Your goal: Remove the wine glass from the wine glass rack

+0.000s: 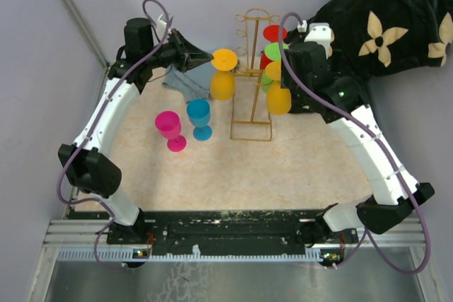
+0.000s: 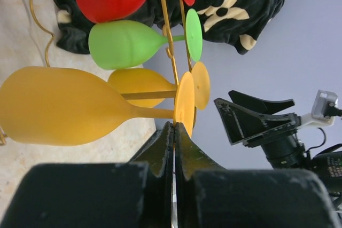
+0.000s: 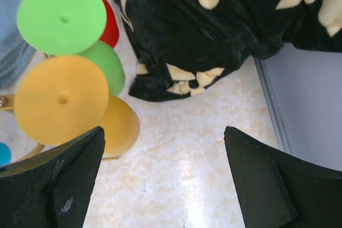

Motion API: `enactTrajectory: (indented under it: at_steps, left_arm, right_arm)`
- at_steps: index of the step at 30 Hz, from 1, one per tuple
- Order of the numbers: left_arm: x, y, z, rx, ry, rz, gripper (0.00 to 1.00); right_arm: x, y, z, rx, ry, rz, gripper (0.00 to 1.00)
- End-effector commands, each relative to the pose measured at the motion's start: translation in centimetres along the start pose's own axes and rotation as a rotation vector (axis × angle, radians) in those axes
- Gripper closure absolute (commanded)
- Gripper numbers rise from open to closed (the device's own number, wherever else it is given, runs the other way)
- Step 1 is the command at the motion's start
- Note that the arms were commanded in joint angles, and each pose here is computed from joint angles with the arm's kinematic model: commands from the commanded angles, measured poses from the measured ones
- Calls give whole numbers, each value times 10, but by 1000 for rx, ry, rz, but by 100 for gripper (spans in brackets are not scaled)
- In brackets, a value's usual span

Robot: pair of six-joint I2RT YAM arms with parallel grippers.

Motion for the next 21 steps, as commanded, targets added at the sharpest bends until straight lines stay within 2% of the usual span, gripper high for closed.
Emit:
enactTrajectory:
  at_steps: [1, 6, 10, 16, 21]
  left_arm:
    - [23, -22, -16, -172, -43, 96, 100]
    - [41, -18, -40, -302, -67, 79, 100]
    - [56, -28, -44, -500, -79, 58, 100]
    - [80, -44, -31, -795, -86, 39, 100]
    - [98, -49, 0, -1022, -56, 29, 100]
  right_arm:
    - [11, -9, -33, -62, -85, -27, 7]
    - [16, -4, -58, -54, -113, -92, 7]
    - [17, 5, -75, -48, -132, -168, 7]
    - [19, 20, -99, -62, -165, -294, 7]
    - [11, 40, -106, -96, -164, -410, 7]
Point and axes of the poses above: each gripper's point midway between its finger pads, its own x axis back along the fingers, its own y axis along the line the jaws close on, z = x × y, the point moved 7 cm from there along x, back along the fingers, and after that the axes turned 8 degrees about x, right-handed, at the moved point
